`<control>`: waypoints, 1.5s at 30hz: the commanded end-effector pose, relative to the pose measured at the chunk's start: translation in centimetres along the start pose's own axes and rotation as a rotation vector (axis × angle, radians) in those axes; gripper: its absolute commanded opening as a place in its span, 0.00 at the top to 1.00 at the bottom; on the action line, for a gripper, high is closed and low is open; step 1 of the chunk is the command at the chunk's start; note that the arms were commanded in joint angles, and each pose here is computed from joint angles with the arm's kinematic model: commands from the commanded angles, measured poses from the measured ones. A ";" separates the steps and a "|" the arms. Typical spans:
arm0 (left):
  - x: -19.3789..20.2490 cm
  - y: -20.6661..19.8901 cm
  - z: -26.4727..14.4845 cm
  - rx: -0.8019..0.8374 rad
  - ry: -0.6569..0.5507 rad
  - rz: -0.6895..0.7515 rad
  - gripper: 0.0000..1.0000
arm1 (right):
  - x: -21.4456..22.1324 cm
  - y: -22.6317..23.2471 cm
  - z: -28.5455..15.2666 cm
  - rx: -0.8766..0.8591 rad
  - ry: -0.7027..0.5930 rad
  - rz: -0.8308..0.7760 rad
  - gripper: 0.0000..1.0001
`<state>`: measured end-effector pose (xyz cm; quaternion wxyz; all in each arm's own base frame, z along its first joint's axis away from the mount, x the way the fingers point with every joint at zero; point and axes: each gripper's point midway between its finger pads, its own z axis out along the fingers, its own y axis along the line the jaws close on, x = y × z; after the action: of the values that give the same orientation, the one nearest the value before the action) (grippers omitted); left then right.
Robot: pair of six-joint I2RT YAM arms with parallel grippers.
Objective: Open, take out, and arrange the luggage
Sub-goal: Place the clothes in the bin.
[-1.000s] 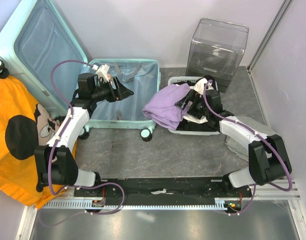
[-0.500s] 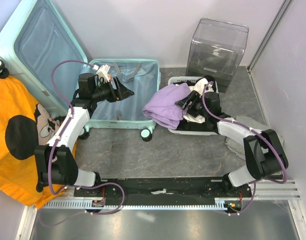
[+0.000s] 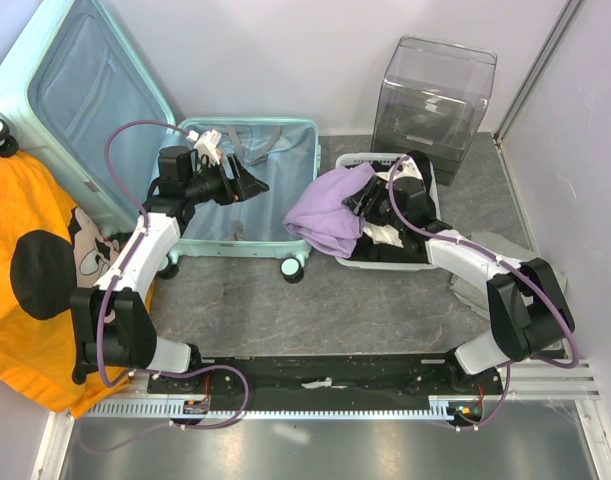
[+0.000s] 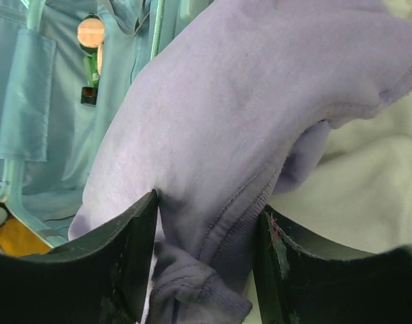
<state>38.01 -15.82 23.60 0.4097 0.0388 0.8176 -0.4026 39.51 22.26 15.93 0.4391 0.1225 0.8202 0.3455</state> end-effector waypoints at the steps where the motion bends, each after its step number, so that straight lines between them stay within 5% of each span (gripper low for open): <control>1: -0.1 -0.5 0.3 0.022 -0.005 0.001 0.20 | -2.2 3.1 0.1 -0.030 -0.076 -0.102 0.39; 7: 0.0 -0.6 0.4 0.025 -0.002 0.004 0.20 | -1.8 2.4 0.6 0.033 -0.077 -0.144 0.21; 16: 2.5 -0.8 2.8 0.059 0.073 -0.006 0.20 | -2.9 2.0 -0.3 0.160 -0.127 -0.280 0.30; 21: 4.1 -0.9 5.0 0.161 0.143 -0.111 0.20 | -3.4 2.1 -1.2 0.168 -0.144 -0.291 0.13; 28: 5.6 -0.1 6.7 0.181 0.182 -0.167 0.20 | -4.7 2.6 -4.9 0.193 -0.158 -0.322 0.04; 45: 7.0 0.7 6.5 0.155 0.106 -0.261 0.18 | 3.7 2.1 -7.9 0.045 0.101 -0.050 0.02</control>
<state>37.36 -21.79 14.42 0.2737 -0.0018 0.8159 -0.5093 31.68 21.55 18.43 0.4237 0.0805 0.8515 0.2982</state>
